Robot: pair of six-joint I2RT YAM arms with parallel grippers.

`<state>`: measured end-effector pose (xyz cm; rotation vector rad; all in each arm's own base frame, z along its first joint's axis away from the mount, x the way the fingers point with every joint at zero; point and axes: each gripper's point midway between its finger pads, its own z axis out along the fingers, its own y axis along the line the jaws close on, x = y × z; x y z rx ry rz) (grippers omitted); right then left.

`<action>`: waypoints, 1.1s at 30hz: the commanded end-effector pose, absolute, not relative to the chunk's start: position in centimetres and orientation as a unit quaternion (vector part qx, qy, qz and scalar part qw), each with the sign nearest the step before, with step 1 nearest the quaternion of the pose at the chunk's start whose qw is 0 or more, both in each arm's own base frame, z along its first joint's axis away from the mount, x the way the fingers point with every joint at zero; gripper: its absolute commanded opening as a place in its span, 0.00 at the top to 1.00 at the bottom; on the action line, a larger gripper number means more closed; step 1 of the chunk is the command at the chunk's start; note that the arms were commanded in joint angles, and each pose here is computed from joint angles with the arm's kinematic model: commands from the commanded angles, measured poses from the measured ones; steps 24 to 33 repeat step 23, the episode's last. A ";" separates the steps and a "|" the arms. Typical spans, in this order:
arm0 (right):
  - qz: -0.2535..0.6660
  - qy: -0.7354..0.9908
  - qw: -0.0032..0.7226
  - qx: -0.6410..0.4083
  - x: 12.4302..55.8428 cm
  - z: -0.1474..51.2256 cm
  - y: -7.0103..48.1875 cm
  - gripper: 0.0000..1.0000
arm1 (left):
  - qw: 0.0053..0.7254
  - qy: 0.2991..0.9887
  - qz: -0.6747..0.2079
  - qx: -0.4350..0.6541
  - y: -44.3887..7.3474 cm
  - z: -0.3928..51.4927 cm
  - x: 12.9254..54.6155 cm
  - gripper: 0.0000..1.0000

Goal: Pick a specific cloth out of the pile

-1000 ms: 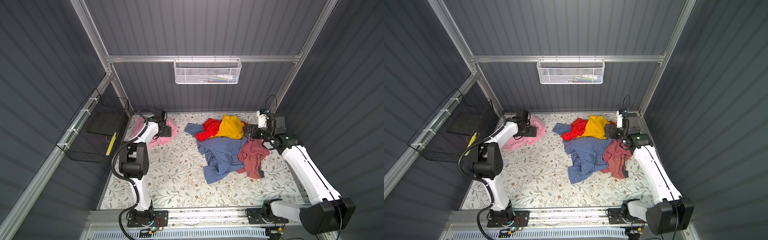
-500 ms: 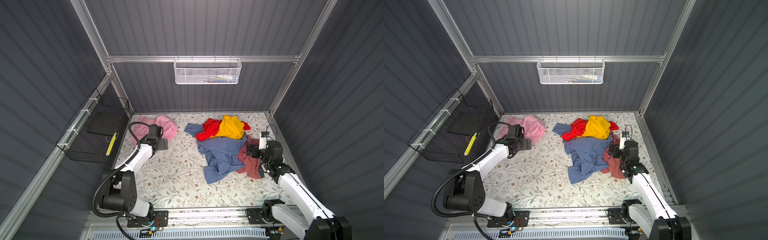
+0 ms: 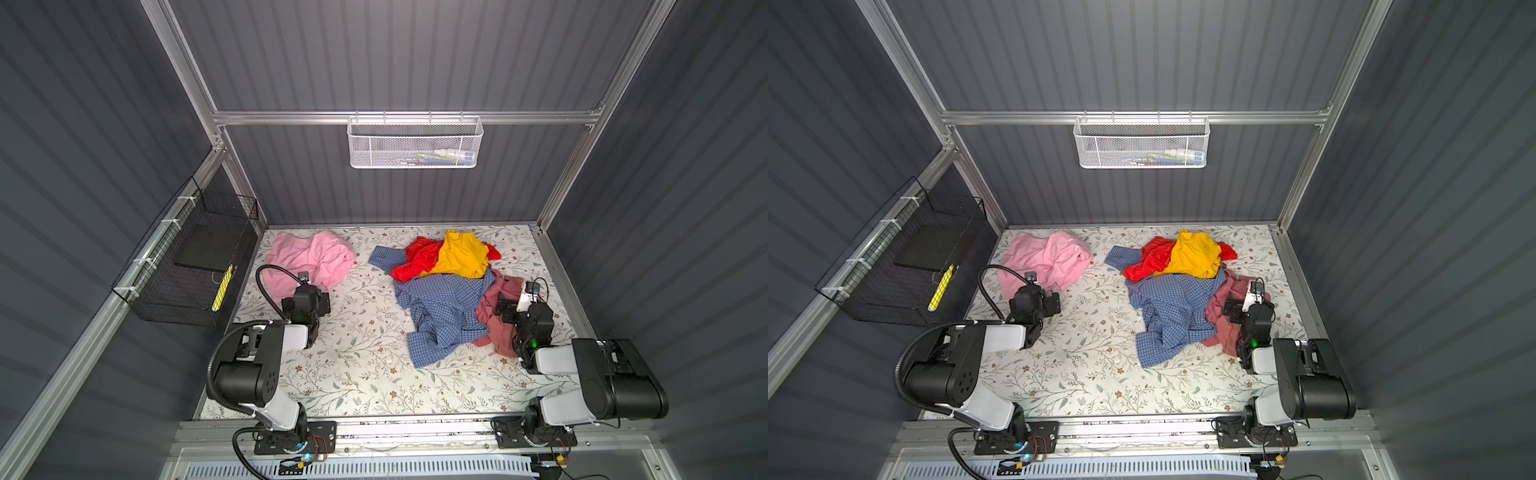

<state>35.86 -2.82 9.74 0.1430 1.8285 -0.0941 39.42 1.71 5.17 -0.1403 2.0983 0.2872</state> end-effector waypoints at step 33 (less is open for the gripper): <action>-0.027 0.782 0.619 0.073 38.4 12.1 -3.4 0.01 | 0.554 0.823 0.111 -0.063 1.6 6.8 41.1 0.00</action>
